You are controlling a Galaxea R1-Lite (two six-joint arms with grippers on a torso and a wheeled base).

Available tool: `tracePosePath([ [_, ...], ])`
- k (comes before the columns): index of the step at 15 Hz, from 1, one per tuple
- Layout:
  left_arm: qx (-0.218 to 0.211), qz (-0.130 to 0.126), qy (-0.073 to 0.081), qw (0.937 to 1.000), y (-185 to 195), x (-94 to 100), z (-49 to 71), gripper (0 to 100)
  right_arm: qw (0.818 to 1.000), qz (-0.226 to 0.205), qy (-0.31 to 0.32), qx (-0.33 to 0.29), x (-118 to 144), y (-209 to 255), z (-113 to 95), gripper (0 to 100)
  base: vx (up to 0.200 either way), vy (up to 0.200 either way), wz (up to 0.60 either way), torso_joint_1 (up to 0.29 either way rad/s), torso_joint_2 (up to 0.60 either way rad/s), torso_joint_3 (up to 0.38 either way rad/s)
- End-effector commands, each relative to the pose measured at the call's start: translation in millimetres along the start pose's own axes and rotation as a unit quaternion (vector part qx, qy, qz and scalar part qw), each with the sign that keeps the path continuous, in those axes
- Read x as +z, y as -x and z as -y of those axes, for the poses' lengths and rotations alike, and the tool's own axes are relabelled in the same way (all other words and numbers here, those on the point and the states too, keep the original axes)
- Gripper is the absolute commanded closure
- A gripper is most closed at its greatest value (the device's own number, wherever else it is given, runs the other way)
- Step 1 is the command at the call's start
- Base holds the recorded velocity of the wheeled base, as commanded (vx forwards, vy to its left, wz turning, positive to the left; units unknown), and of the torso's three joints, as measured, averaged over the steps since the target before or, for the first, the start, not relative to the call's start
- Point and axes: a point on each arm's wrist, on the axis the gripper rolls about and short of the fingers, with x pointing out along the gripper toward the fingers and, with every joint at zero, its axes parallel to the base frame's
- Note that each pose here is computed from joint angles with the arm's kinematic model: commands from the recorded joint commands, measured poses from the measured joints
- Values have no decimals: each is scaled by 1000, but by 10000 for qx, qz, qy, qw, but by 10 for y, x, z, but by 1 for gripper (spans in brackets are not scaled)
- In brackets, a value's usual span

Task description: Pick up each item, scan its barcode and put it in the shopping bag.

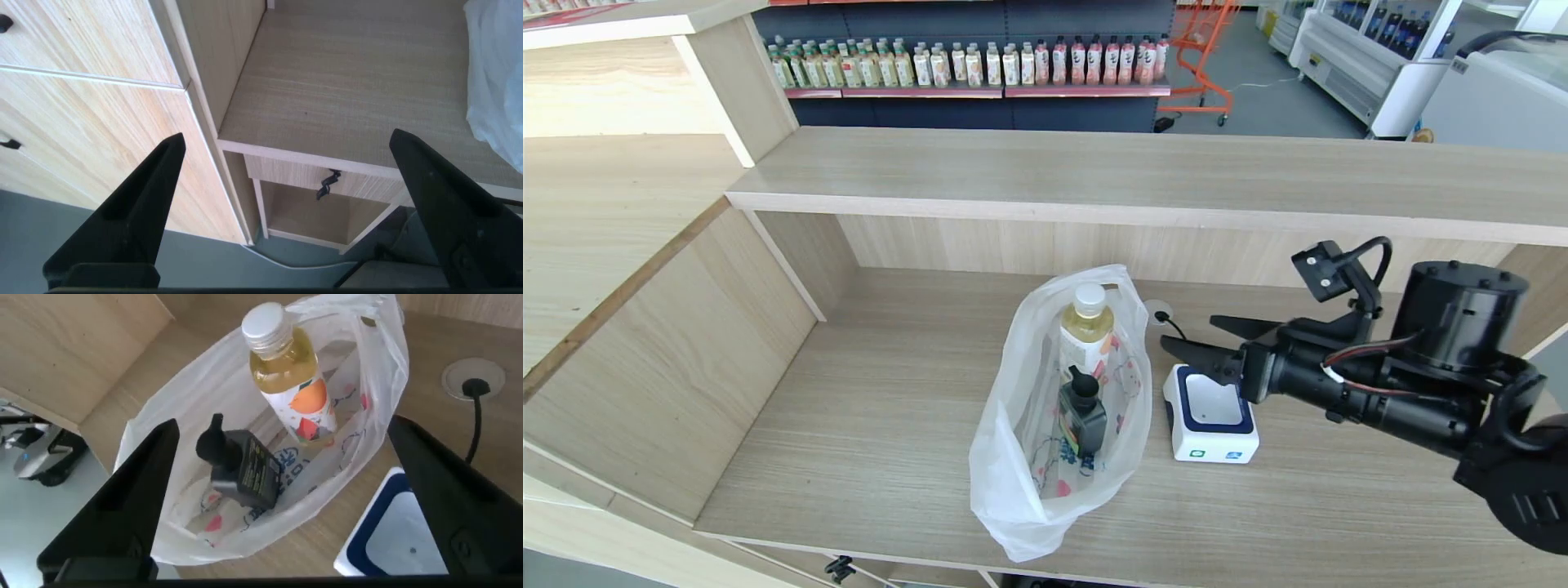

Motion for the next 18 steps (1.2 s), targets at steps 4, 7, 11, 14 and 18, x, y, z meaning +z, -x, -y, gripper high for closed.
tracePosePath([
  [4, 4, 0, 0, 10000, 0, 0, 0, 0, 9809, -462, -287, -1867, -191, 1490, -224, 0, 0, 0, 0, 0, 0, 0],
  [7, 4, 0, 0, 10000, 0, 0, 0, 0, 9699, -149, -69, -2429, -606, 2166, -533, 0, 0, 0, 0, 0, 0, 0],
  [11, 4, 0, 0, 10000, 0, 0, 0, 0, 9431, 350, 684, -3234, -1087, 2593, -749, 0, 0, 0, 0, 0, 0, 0],
  [14, 4, 0, 0, 10000, 0, 0, 0, 0, 9377, 468, 648, -3382, -1315, 2706, -835, 0, 0, 0, 0, 0, 0, 0],
  [18, 4, 0, 0, 10000, 0, 0, 0, 0, 9350, 708, 614, -3419, -1329, 2729, -855, 0, 0, 0, 0, 0, 0, 0],
])
